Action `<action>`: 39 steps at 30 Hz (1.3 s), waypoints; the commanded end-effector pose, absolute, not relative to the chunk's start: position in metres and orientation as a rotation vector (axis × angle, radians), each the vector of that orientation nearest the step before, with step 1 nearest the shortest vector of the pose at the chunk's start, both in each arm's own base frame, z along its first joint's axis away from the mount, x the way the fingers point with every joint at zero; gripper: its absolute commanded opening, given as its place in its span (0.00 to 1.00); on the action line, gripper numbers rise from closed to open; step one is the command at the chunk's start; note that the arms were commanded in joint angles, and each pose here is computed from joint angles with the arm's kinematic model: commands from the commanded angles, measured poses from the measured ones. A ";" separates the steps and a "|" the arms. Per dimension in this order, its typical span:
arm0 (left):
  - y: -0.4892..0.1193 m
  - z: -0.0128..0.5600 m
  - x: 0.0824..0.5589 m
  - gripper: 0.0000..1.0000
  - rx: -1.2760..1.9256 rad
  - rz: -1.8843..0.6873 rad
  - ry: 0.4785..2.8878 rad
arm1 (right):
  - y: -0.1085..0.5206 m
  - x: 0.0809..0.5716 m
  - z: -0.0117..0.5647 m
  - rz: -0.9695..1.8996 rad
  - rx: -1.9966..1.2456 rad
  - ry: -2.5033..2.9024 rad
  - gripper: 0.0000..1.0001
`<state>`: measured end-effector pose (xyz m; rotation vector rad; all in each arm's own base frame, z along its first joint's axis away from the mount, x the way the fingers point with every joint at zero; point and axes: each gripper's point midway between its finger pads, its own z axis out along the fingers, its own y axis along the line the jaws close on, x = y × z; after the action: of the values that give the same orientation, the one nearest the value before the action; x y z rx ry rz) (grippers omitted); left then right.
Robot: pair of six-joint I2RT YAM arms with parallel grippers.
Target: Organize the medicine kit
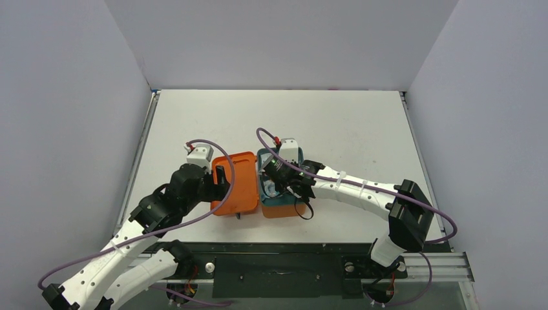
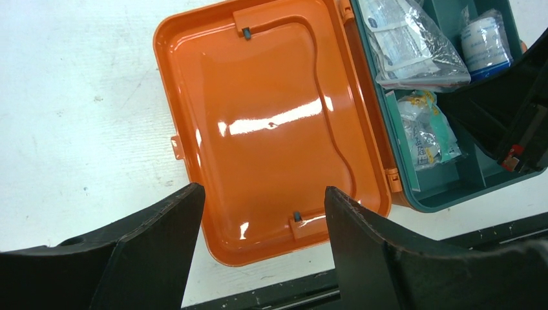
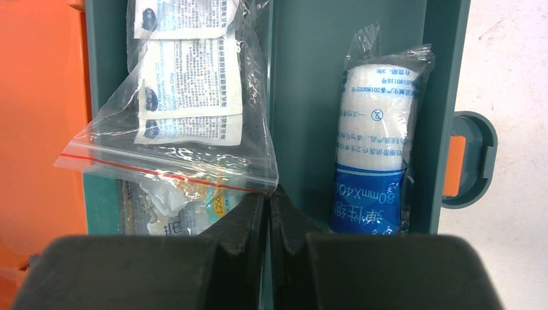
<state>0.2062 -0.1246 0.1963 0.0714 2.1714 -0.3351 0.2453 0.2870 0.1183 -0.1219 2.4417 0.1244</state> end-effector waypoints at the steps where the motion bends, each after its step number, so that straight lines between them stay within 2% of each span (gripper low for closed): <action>1: -0.134 0.204 0.204 0.66 0.065 -0.395 2.187 | 0.286 0.243 0.110 0.098 -0.145 2.458 0.06; 7: -0.140 0.202 0.196 0.66 0.055 -0.441 2.245 | 0.288 0.248 0.142 0.142 -0.132 2.413 0.22; 13: -0.152 0.198 0.182 0.66 0.072 -0.532 2.314 | 0.282 0.252 0.178 0.176 -0.109 2.361 0.30; 26: -0.187 0.182 0.142 0.64 0.150 -0.835 2.455 | 0.233 0.296 0.221 0.126 -0.034 2.305 0.31; 34: -0.205 0.162 0.124 0.53 0.132 -0.986 2.529 | 0.183 0.346 0.224 0.036 0.092 2.301 0.31; 39: -0.216 0.148 0.120 0.47 0.143 -1.022 2.567 | 0.173 0.373 0.207 0.090 0.130 2.354 0.28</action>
<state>0.1178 -0.1946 0.1381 0.1264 2.6135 -0.8919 0.3500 0.1717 0.2114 0.1437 2.3366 0.0338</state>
